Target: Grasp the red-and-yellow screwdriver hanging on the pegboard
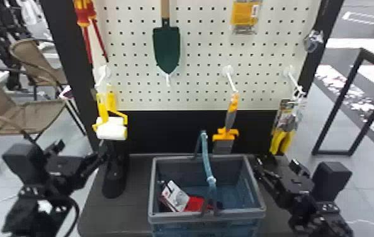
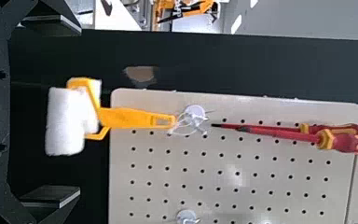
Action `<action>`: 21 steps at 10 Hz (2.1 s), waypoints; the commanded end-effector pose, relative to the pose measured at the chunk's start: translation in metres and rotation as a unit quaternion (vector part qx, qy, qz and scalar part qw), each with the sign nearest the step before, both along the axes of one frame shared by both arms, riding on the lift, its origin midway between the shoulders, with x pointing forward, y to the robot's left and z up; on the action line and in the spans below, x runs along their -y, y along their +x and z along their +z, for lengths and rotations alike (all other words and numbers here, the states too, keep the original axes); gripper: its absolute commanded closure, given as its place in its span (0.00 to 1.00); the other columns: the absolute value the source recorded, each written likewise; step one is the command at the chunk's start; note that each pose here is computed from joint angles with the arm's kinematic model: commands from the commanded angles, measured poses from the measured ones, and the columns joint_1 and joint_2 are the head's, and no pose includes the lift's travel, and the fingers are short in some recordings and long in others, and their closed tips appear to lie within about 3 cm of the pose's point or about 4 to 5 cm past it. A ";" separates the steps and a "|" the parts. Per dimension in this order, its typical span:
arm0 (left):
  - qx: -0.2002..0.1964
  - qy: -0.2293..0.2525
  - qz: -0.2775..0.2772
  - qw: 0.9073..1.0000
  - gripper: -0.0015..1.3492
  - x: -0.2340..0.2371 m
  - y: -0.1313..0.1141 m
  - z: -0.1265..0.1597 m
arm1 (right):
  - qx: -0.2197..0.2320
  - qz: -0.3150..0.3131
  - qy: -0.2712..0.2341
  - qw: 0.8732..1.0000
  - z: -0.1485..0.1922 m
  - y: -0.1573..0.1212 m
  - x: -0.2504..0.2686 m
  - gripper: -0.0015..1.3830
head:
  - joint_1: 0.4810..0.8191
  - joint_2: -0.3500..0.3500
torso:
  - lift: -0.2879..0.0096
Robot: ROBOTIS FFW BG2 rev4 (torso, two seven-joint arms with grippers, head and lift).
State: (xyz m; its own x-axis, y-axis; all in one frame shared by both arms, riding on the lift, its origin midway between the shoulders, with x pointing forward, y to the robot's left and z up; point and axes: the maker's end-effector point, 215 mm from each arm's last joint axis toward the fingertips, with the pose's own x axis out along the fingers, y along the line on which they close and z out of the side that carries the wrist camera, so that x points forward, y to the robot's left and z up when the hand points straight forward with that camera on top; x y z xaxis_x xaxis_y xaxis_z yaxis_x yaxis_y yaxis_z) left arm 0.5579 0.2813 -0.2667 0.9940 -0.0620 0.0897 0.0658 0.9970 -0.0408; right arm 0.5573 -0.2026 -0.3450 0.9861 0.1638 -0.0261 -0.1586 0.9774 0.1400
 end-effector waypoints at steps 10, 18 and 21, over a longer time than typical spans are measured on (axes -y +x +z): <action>0.067 0.044 -0.110 0.991 0.08 -0.021 0.065 0.229 | 0.003 0.007 0.001 1.000 0.003 0.000 -0.003 0.16 | 0.20 0.50 | 0.63; 0.054 0.027 -0.298 0.953 0.08 0.040 0.099 0.259 | 0.004 0.016 -0.002 1.000 0.003 -0.002 -0.006 0.16 | 0.20 0.50 | 0.63; 0.057 0.038 -0.327 0.943 0.08 0.071 0.097 0.270 | 0.001 0.016 -0.001 1.000 0.000 -0.002 -0.005 0.16 | 0.20 0.50 | 0.63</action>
State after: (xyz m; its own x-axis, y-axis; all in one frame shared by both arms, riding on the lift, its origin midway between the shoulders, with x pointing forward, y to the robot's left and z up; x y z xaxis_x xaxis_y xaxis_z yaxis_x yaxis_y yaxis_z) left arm 0.6548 0.2168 0.0015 0.7331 -0.6599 0.1646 0.6586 0.7492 0.0705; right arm 0.5557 -0.1976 -0.3436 0.9806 0.1949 -0.0228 -0.1901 0.9722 0.1364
